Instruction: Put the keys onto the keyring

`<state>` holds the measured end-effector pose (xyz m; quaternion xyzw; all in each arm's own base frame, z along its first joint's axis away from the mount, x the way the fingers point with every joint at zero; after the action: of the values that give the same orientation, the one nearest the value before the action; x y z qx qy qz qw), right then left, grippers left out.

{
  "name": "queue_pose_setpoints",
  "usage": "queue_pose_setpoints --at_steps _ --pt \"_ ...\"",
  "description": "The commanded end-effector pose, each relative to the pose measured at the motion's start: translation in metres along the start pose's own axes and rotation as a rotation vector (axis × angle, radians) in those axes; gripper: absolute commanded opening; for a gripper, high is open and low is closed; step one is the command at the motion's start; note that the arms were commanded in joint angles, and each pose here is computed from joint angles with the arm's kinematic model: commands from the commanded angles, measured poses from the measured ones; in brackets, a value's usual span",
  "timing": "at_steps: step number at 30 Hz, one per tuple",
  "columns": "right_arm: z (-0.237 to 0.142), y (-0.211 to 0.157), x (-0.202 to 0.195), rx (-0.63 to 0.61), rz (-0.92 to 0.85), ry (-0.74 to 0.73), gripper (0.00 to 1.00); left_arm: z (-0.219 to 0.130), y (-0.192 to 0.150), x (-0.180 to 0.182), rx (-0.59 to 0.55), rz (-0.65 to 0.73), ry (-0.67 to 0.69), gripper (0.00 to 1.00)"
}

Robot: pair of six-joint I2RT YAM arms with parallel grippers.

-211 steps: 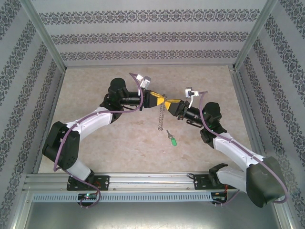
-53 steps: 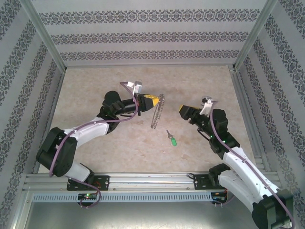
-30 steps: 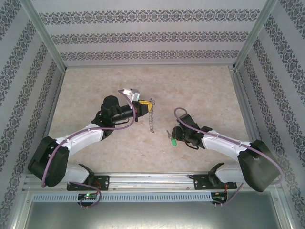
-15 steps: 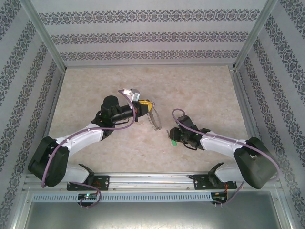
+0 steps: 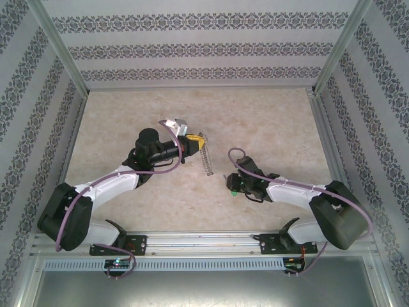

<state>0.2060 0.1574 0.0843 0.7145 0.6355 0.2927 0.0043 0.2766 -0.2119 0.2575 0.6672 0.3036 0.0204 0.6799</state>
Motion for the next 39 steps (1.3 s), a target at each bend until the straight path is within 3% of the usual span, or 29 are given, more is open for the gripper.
queue_pose_setpoints --at_steps 1,13,16,20,24,31,39 --pt "0.001 -0.004 -0.002 0.003 -0.013 -0.002 0.24 -0.005 0.022 -0.011 -0.076 0.048 -0.047 0.00" --pt "0.002 -0.003 0.000 0.000 -0.019 0.003 0.21 -0.005 0.023 -0.012 -0.079 0.040 -0.056 0.00" --pt "0.003 -0.002 0.000 0.002 -0.021 0.000 0.15 -0.005 0.023 -0.012 -0.079 0.039 -0.058 0.00" --pt "0.003 -0.002 -0.001 -0.001 -0.024 -0.006 0.00 -0.005 0.023 -0.013 -0.075 0.038 -0.070 0.00" --pt "-0.006 0.005 0.001 -0.043 -0.050 -0.008 0.00 -0.005 0.023 -0.015 -0.068 0.045 -0.086 0.00" --pt "-0.049 0.036 0.018 -0.198 -0.116 0.135 0.00 -0.005 0.024 -0.020 -0.050 0.072 -0.130 0.00" --pt "-0.109 0.067 0.038 -0.374 -0.188 0.418 0.00 -0.002 0.029 -0.025 -0.038 0.115 -0.180 0.00"
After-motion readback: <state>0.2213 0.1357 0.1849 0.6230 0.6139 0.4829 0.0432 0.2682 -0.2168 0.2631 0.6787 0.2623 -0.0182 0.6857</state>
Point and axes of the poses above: each hand's point on the last joint's axis, 136 mm out from that joint toward the fingers, its own z axis out along the fingers, its own x axis along the line the jaws close on, y = z × x, the point moved 8 cm from there along -z, back along the fingers
